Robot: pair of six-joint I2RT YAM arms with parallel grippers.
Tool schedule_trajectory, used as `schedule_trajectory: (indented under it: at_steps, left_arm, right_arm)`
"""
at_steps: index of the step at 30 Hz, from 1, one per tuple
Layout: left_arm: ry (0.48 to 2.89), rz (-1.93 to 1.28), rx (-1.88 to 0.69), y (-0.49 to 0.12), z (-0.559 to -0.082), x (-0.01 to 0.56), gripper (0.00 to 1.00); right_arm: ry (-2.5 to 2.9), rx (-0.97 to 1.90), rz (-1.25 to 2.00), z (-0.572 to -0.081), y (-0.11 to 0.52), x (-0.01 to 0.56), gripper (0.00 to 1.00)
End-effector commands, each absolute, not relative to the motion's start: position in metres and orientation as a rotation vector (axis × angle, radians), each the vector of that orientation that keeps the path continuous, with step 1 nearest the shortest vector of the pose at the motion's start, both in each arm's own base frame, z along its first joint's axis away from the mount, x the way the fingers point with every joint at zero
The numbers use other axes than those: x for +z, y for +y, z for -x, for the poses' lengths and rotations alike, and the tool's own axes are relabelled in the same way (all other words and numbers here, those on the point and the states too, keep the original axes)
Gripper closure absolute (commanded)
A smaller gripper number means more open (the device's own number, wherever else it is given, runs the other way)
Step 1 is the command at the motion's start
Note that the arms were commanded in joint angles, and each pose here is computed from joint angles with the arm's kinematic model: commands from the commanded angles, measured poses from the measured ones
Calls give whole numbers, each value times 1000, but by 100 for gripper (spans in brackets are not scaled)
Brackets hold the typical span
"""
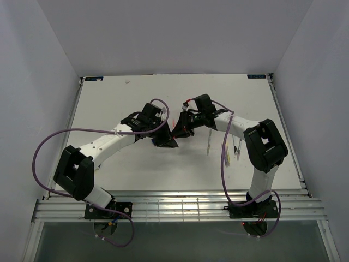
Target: Open the pen caps
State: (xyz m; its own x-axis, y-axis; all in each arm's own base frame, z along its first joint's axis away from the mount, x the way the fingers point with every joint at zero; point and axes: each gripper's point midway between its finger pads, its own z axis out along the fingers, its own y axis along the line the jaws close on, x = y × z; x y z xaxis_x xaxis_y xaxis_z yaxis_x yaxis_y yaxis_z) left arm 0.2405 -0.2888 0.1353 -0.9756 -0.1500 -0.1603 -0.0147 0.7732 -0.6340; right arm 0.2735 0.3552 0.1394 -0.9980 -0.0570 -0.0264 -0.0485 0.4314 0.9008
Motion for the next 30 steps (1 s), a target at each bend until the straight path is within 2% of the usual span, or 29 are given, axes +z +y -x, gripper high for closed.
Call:
schedule_trajectory:
  at_steps: [1,11,16,18,25,30]
  left_arm:
    - [2706,113,-1084,-289,-229,148,100]
    - [2579,102,-1293,-286,-201,165,100]
    - [2582,86,-1297,-281,-193,165,100]
    - [2581,124,-1216,-274,-199,163,100]
    - [2841,366,-491,-204,-210,101,100]
    - [2845,421,-364,-190,-217,81,100]
  right_arm:
    - [-2662,-1806,-122,-301,358,172,92]
    - [-2704,-1958,47,-393,330,204,92]
    - [-2713,-1979,92,-416,325,208,92]
    - [-2720,-1954,83,-413,325,203,92]
    - [-2954,-1452,-150,-355,301,129,92]
    - [-2982,-1323,-254,-328,295,106,92]
